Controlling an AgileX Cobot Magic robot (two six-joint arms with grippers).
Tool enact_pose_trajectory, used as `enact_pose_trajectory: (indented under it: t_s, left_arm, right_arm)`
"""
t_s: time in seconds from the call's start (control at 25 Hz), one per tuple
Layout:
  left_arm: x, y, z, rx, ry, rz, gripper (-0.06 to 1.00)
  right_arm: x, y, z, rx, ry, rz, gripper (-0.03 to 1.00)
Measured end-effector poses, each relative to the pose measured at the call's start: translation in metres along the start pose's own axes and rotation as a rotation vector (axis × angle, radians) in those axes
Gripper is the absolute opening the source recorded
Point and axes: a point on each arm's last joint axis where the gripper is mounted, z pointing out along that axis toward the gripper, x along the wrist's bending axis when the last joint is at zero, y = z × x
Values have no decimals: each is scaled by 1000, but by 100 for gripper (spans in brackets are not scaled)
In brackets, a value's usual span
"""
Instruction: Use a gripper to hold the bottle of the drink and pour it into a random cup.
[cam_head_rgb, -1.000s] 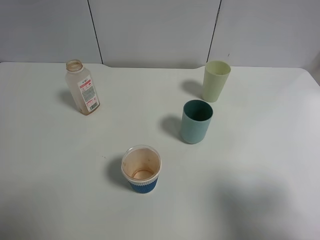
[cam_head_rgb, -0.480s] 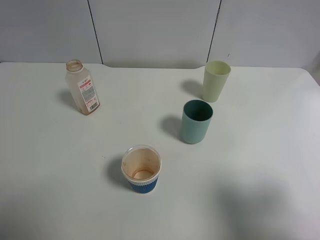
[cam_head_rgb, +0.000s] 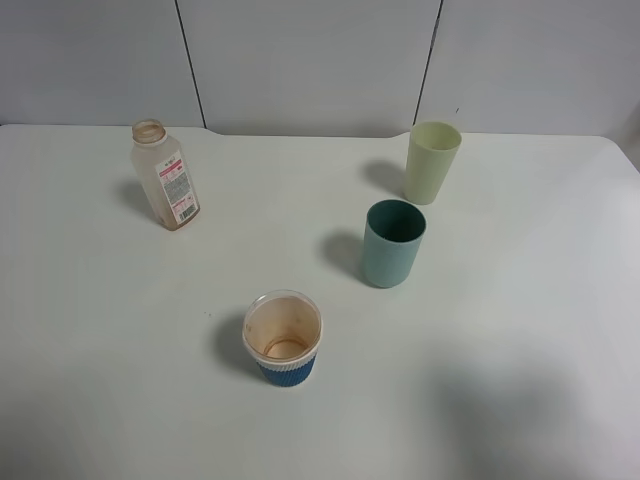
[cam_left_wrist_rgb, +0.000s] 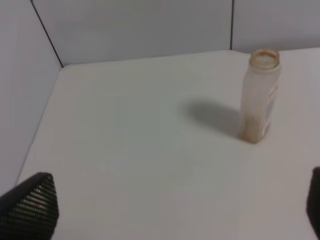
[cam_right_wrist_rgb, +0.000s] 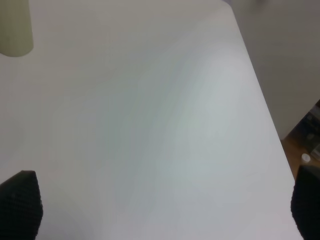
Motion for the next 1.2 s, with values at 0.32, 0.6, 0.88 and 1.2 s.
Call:
enact_pose_trajectory:
  t_s: [0.32, 0.6, 0.88, 1.2]
  left_arm:
    - [0, -31, -1, -4, -106, -21, 98]
    - [-1, -40, 4, 27, -112, -33, 98]
    - [-2, -40, 11, -24, -108, -38, 98]
    - [-2, -40, 12, -23, -34, -62, 98]
  right_arm:
    - [0, 0, 0, 0, 0, 0, 99]
    - [0, 0, 0, 0, 0, 0, 99]
    - [0, 0, 0, 0, 0, 0, 99]
    - [0, 0, 0, 0, 0, 0, 99]
